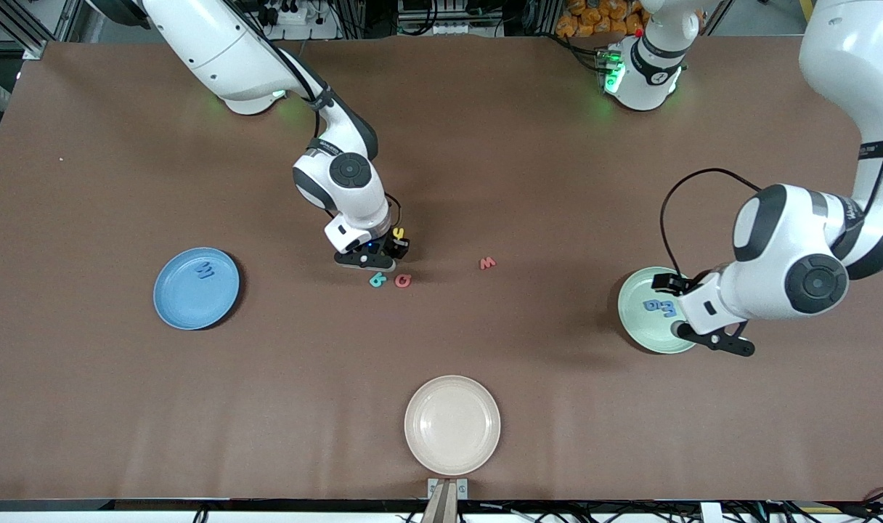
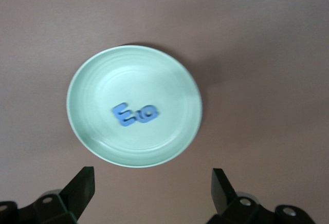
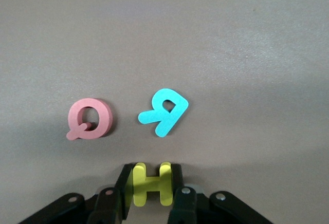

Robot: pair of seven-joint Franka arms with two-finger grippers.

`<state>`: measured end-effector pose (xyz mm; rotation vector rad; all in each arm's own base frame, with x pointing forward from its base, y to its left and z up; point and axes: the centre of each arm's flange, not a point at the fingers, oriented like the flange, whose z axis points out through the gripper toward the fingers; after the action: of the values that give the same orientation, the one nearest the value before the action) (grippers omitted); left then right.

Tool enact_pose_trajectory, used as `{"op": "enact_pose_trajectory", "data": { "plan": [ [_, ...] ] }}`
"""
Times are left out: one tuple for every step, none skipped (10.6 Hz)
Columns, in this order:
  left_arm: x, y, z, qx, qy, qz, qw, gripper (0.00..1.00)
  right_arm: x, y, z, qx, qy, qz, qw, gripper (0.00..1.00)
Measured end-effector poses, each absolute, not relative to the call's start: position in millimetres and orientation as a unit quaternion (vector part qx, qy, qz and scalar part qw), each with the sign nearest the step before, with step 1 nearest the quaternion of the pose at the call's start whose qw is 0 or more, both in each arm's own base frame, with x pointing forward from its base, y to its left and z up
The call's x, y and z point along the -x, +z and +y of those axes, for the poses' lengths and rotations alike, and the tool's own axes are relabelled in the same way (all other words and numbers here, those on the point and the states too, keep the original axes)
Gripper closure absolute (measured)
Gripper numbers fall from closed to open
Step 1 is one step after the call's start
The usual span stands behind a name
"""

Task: Sort uppercase to blue plate, lowercase to green plate
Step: 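Return the left gripper to letters while the right gripper carries the H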

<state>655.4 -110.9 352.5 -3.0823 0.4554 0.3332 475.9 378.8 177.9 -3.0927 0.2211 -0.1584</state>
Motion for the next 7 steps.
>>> {"op": "enact_pose_trajectory", "data": {
  "plan": [
    [-652,358,-129,0.984,0.104,0.145,0.004,0.00,-476,178,379,0.996,-0.051,0.071,0.018,0.65],
    [-648,363,-145,0.985,0.101,0.143,0.001,0.00,-476,178,379,0.996,-0.051,0.070,0.018,0.65],
    [-644,367,-159,0.986,0.099,0.138,-0.001,0.00,-476,178,379,0.996,-0.051,0.066,0.018,0.65],
    [-640,371,-174,0.987,0.097,0.129,-0.004,0.00,-476,178,378,0.997,-0.051,0.062,0.018,0.65],
    [-636,376,-189,0.989,0.094,0.117,-0.007,0.00,-477,178,377,0.997,-0.052,0.059,0.017,0.65],
    [-630,381,-206,0.991,0.093,0.100,-0.009,0.00,-479,178,375,0.997,-0.052,0.055,0.016,0.65],
    [-622,384,-227,0.992,0.092,0.083,-0.009,0.00,-482,178,371,0.997,-0.052,0.048,0.013,0.65]
  ]
}}
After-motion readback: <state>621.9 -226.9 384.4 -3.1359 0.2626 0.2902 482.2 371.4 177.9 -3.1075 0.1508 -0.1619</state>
